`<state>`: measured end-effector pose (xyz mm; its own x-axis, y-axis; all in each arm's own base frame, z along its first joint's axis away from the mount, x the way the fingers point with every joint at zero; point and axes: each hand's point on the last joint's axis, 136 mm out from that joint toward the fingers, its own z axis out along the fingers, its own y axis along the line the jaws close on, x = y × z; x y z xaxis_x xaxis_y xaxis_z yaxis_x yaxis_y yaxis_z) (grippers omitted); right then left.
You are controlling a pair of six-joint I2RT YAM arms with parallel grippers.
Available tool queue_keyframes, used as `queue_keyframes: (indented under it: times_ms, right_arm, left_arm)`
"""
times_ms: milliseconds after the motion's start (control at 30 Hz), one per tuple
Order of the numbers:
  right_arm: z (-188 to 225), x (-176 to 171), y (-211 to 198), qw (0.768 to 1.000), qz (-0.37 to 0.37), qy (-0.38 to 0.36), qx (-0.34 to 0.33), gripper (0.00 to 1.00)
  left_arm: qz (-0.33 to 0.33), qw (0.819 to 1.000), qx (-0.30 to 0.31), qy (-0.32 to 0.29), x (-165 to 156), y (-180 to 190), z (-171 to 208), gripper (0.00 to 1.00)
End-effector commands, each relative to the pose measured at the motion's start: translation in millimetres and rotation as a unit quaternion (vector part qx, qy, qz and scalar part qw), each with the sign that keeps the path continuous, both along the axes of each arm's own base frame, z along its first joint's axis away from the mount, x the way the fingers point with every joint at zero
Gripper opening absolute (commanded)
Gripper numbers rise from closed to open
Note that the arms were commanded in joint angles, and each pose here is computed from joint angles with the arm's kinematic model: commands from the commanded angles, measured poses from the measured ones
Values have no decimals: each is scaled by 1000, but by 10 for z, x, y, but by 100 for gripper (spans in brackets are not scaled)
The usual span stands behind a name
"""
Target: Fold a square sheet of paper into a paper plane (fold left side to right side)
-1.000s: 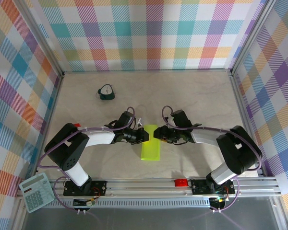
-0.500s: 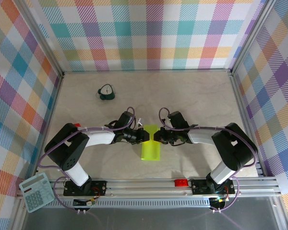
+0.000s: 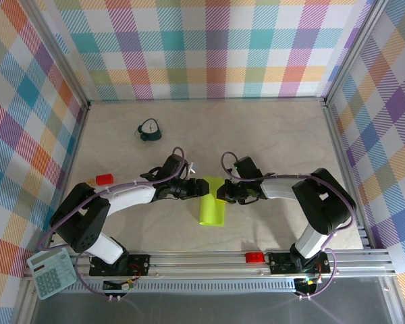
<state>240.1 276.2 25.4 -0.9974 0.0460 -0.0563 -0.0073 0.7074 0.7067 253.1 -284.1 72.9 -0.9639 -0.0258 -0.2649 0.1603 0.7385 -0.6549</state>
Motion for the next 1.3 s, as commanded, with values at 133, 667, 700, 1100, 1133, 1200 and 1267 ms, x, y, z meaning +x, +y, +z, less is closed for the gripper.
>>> queue_keyframes:
  times_ms: [133, 667, 700, 1100, 1133, 1200, 1267]
  right_arm:
    - [-24, 6, 13, 1000, 3, 7, -10, 9]
    - [-4, -16, -38, 1000, -3, 3, -16, 19]
    - [8, -25, -53, 1000, -4, 1, -19, 22]
    - [233, -65, -536, 994, -55, -46, -85, 45]
    - [252, -70, -568, 993, -59, -49, -87, 46]
    - [281, -82, -610, 993, -64, -55, -88, 47]
    - [298, -98, -634, 992, -66, -57, -90, 48]
  left_arm:
    - [-31, 999, 26, 23, -85, -68, -168, 60]
    - [-27, 993, 105, 53, -127, -36, -572, 44]
    - [-27, 992, 112, 54, -140, -28, -600, 43]
    - [-59, 980, 179, 60, -279, -19, -846, 40]
    - [-62, 979, 183, 60, -280, -26, -853, 40]
    - [-63, 979, 185, 56, -263, -49, -863, 41]
    - [-66, 975, 200, 69, -311, -6, -901, 42]
